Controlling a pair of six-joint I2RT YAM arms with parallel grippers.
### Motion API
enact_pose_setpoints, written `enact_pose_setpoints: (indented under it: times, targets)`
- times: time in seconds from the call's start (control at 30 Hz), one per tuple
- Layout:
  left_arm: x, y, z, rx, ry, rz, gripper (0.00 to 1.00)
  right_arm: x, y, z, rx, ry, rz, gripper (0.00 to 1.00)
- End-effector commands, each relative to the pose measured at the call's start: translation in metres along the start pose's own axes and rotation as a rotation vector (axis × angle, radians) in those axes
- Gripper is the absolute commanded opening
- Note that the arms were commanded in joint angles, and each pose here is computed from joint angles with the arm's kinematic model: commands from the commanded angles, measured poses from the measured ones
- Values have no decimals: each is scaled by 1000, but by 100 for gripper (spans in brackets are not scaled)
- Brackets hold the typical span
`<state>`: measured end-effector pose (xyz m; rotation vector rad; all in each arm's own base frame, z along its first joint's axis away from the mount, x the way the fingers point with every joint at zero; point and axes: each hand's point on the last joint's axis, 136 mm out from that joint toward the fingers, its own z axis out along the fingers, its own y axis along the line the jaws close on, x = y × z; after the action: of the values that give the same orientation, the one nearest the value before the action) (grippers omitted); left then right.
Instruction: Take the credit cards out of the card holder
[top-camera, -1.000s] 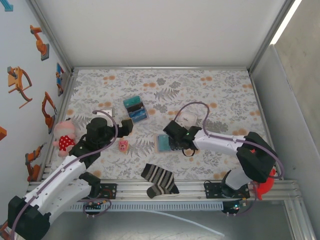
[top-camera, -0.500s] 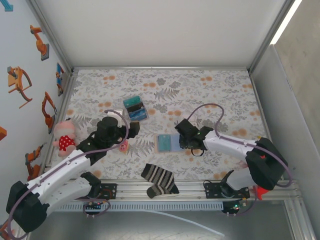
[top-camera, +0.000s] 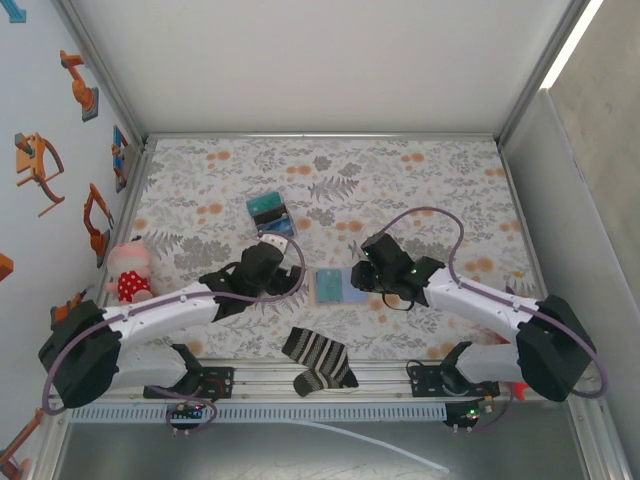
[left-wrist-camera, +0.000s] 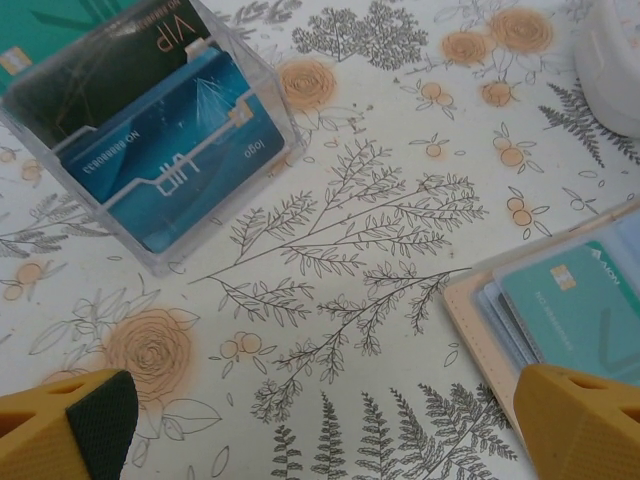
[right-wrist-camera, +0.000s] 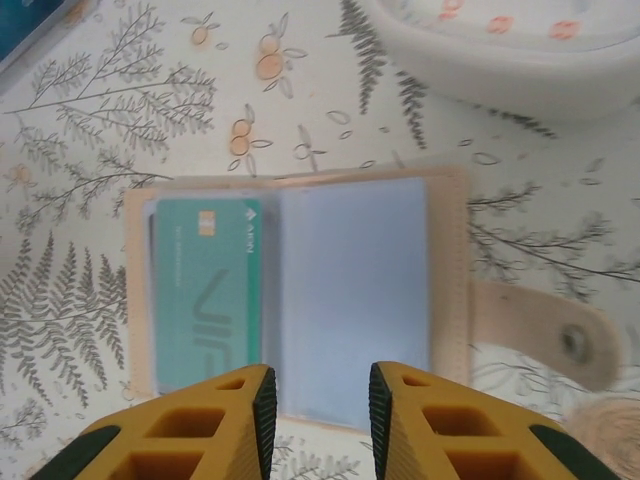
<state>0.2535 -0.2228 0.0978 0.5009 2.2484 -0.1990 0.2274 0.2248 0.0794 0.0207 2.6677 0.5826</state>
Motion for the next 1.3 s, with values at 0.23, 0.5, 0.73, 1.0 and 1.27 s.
enact_pose_setpoints:
  times: [0.23,0.5,0.73,1.0,1.27]
  targets:
    - [11,-19,27,24,69,-36,97,11,28,36,-117,113,11,24]
    - [24,-43,42,67,127,24,97,12,27,47,-121,130,17,24]
    - [28,-47,47,33,147,72,97,12,25,52,-150,134,45,22]
    - [35,-42,49,-6,187,102,97,13,25,59,-199,141,83,21]
    - [42,-43,53,-35,220,146,97,17,18,65,-190,152,105,20]
